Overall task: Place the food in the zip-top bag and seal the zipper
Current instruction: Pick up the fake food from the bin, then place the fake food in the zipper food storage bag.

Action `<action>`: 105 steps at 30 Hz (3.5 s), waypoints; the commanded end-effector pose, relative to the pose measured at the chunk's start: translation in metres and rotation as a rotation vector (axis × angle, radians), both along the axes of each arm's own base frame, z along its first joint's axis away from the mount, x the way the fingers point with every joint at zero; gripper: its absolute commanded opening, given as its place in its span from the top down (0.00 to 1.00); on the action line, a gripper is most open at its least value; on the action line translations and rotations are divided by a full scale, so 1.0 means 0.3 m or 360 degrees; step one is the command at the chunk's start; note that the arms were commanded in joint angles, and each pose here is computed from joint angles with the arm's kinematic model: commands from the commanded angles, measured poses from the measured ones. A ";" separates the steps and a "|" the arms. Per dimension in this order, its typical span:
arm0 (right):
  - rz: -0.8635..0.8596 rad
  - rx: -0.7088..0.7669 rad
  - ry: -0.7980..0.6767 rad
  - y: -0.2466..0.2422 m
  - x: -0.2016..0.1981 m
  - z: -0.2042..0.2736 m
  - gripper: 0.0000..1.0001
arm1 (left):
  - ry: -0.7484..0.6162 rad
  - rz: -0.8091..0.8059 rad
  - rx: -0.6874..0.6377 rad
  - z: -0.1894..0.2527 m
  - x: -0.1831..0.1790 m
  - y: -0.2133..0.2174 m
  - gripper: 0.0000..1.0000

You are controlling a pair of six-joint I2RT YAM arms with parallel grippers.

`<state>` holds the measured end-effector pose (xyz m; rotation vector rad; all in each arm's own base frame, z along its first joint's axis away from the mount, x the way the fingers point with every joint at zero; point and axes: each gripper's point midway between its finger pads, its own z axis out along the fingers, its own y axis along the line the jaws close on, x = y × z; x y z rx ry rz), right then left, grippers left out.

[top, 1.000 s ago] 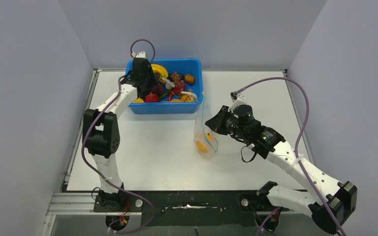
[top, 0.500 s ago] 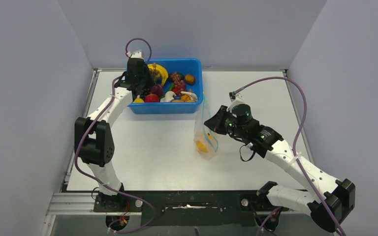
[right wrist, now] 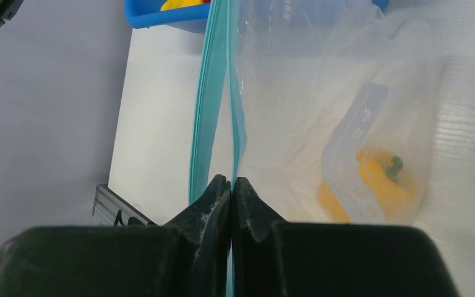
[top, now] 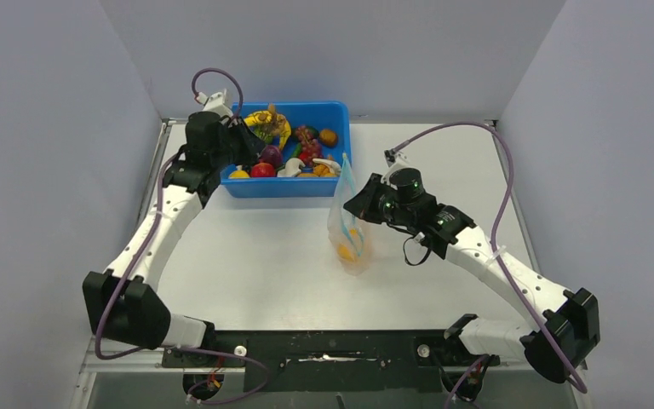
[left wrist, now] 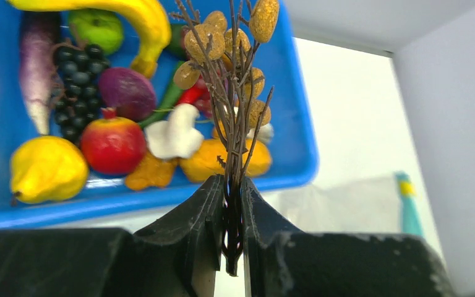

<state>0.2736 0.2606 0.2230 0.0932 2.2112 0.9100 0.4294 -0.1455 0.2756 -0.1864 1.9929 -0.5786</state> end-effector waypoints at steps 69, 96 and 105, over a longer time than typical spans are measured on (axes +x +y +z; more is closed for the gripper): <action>0.0081 0.0234 -0.0232 0.206 0.102 0.193 1.00 | 0.0114 -0.0685 -0.0592 -0.001 -0.561 -0.311 0.99; 0.0038 0.0243 -0.0195 0.213 0.105 0.160 1.00 | 0.0258 -0.0326 0.0090 -0.089 -0.525 -0.338 0.98; 0.0078 0.0286 -0.0201 0.243 0.109 0.176 1.00 | 0.0267 -0.0394 0.0066 -0.086 -0.545 -0.360 0.98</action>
